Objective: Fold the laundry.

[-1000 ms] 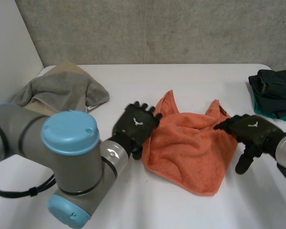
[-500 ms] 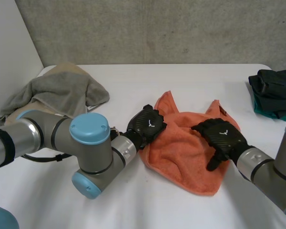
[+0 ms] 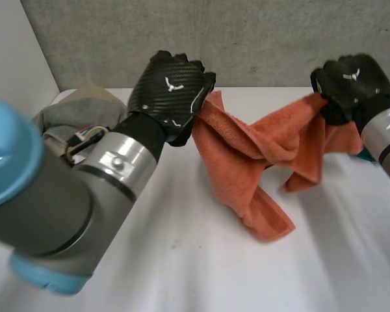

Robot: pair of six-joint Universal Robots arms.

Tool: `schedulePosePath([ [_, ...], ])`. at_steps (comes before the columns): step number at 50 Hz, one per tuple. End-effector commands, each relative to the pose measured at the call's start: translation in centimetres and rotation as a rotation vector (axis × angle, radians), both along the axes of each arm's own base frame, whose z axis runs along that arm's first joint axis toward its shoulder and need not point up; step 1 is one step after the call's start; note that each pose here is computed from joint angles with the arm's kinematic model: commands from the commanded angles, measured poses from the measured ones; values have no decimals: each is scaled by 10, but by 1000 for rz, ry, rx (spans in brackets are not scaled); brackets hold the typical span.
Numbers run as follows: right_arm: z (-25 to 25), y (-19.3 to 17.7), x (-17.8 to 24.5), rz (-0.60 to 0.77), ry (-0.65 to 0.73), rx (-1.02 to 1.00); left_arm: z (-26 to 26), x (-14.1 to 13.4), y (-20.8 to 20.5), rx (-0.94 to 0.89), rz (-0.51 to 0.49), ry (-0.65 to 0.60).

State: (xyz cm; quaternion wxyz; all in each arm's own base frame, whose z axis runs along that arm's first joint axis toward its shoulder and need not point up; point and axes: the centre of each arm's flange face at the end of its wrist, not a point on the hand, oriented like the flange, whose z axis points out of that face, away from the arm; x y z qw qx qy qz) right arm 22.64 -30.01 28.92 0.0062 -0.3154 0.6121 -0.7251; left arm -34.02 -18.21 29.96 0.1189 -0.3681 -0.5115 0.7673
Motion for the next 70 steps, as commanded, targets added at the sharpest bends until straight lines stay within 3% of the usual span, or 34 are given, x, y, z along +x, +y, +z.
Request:
schedulePosePath([
  [1,-17,-15,28,162,22,71,-18,9,27,120,-11,-13],
  [7,-73,-30,65,259,61,169,-62,6,23,215,56,-106],
  [10,-94,-40,69,240,87,196,-69,7,19,237,100,-127],
  [16,-75,-40,57,144,69,177,-62,8,15,229,121,-118],
  [25,-54,-5,-18,-84,-100,352,-41,5,13,187,116,-69],
  [34,-94,31,-30,-131,-300,643,-22,3,14,159,106,-27],
  [47,-142,19,15,20,-268,576,2,2,29,115,74,23],
  [56,-171,-6,28,23,-62,441,17,5,33,94,68,68],
  [63,-155,-23,18,-93,-51,353,29,12,35,88,76,109],
  [70,-43,9,13,-25,-53,171,38,26,31,77,129,111],
])
